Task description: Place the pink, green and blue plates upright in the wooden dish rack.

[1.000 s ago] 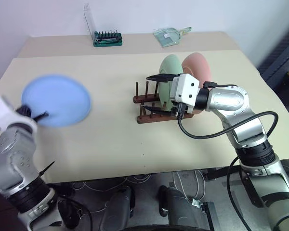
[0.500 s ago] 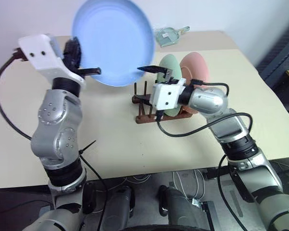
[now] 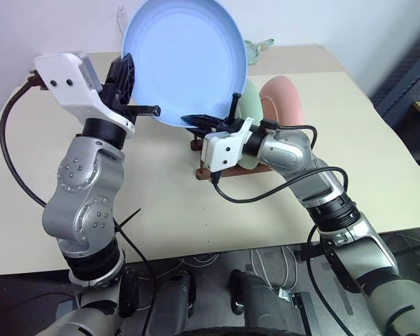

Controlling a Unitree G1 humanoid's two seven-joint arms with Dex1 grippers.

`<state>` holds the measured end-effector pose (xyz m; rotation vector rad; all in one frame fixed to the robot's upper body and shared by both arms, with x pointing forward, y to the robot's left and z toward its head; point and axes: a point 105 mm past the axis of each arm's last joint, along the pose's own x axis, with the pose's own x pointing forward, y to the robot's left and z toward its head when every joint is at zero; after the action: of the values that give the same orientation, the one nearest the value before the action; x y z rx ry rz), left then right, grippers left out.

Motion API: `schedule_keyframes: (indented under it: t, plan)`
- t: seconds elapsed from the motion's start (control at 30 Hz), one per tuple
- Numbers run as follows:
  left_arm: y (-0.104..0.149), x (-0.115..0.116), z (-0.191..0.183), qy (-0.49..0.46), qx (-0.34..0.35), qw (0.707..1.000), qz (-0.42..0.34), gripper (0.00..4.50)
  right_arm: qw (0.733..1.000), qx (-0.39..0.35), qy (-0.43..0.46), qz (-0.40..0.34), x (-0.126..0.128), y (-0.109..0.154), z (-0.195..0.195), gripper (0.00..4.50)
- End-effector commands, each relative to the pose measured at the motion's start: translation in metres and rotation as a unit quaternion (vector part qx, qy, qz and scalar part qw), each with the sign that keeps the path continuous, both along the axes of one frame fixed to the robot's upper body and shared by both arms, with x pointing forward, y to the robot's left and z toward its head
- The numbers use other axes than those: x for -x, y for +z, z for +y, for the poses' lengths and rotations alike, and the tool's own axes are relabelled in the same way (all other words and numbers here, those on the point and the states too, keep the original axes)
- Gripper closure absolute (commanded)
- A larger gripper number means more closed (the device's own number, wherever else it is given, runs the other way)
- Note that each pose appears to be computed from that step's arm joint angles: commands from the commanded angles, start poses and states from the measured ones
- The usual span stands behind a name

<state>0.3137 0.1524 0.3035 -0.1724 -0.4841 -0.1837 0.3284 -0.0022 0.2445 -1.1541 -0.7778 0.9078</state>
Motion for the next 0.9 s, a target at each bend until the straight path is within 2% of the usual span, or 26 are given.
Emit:
schedule_keyframes:
  t: [0.03, 0.1, 0.2, 0.37, 0.4, 0.53, 0.6, 0.67, 0.73, 0.77, 0.9]
  plan:
    - [0.010, 0.010, -0.009, -0.024, 0.001, 0.999, -0.025, 4.50, 0.999, -0.019, 0.004, -0.025, 0.003, 0.018, 0.001, 4.42]
    - [0.011, 0.010, -0.006, -0.022, 0.014, 0.999, -0.027, 4.50, 0.999, -0.017, 0.005, -0.027, 0.004, 0.017, 0.001, 4.42]
    - [0.018, 0.010, 0.007, -0.013, 0.065, 0.997, -0.041, 3.54, 0.999, -0.018, 0.004, -0.036, 0.004, 0.019, 0.000, 4.50]
    - [0.035, 0.013, 0.049, 0.038, 0.164, 0.983, -0.080, 0.97, 0.998, -0.025, 0.006, -0.050, 0.004, 0.025, -0.001, 4.50]
    - [0.037, 0.014, 0.060, 0.054, 0.175, 0.979, -0.088, 0.59, 0.998, -0.027, 0.006, -0.053, 0.004, 0.027, -0.002, 4.50]
    - [0.033, 0.015, 0.103, 0.137, 0.153, 0.975, -0.083, 0.59, 0.996, -0.080, 0.025, -0.036, 0.009, 0.044, -0.005, 4.50]
    - [0.025, 0.015, 0.117, 0.165, 0.098, 0.979, -0.068, 0.59, 0.991, -0.125, 0.047, -0.019, 0.015, 0.059, -0.006, 4.50]
    - [0.005, 0.011, 0.120, 0.169, 0.005, 0.985, -0.029, 0.59, 0.980, -0.183, 0.082, 0.020, 0.023, 0.076, -0.007, 4.50]
    - [-0.022, 0.009, 0.113, 0.130, -0.078, 0.988, 0.016, 0.59, 0.958, -0.244, 0.124, 0.081, 0.031, 0.092, -0.010, 4.50]
    - [-0.039, 0.012, 0.105, 0.091, -0.107, 0.989, 0.044, 0.59, 0.938, -0.278, 0.156, 0.134, 0.037, 0.098, -0.011, 4.50]
    - [-0.073, 0.023, 0.087, 0.006, -0.158, 0.983, 0.097, 0.59, 0.884, -0.321, 0.227, 0.254, 0.053, 0.106, -0.015, 4.50]
